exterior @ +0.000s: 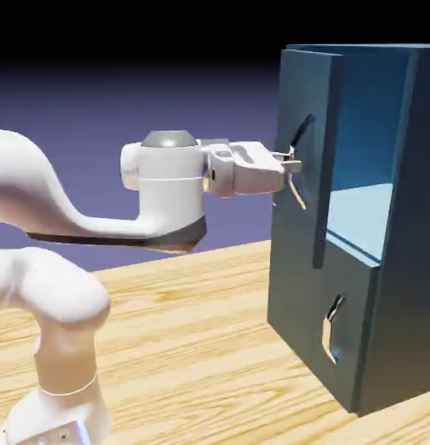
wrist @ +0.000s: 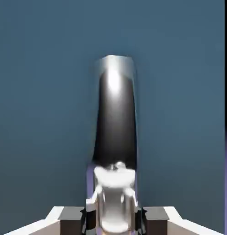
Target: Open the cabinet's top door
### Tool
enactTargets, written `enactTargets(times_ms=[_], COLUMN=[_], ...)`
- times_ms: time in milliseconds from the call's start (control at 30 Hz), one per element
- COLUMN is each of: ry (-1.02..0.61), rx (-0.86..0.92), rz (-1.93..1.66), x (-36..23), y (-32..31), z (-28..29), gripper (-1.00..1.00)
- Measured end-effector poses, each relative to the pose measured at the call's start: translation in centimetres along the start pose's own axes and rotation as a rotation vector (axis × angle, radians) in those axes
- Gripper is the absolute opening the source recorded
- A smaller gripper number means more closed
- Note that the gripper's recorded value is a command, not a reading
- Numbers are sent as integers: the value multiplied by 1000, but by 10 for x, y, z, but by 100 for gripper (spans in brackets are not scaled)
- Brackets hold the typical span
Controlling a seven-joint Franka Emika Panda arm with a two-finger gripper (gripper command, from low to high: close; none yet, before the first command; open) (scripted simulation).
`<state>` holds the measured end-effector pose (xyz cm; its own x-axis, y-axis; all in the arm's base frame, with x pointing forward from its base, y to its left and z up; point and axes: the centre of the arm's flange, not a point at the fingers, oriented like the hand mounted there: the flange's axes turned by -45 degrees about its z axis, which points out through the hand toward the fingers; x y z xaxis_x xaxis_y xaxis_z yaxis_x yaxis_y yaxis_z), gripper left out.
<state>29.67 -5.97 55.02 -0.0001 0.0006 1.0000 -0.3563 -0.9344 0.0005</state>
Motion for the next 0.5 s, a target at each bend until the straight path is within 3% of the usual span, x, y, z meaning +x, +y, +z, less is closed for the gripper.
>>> enactTargets(times_ms=[500], ry=[0], rx=[-320], rz=[0], x=[0], y=[-61], z=[-87], gripper=[-100])
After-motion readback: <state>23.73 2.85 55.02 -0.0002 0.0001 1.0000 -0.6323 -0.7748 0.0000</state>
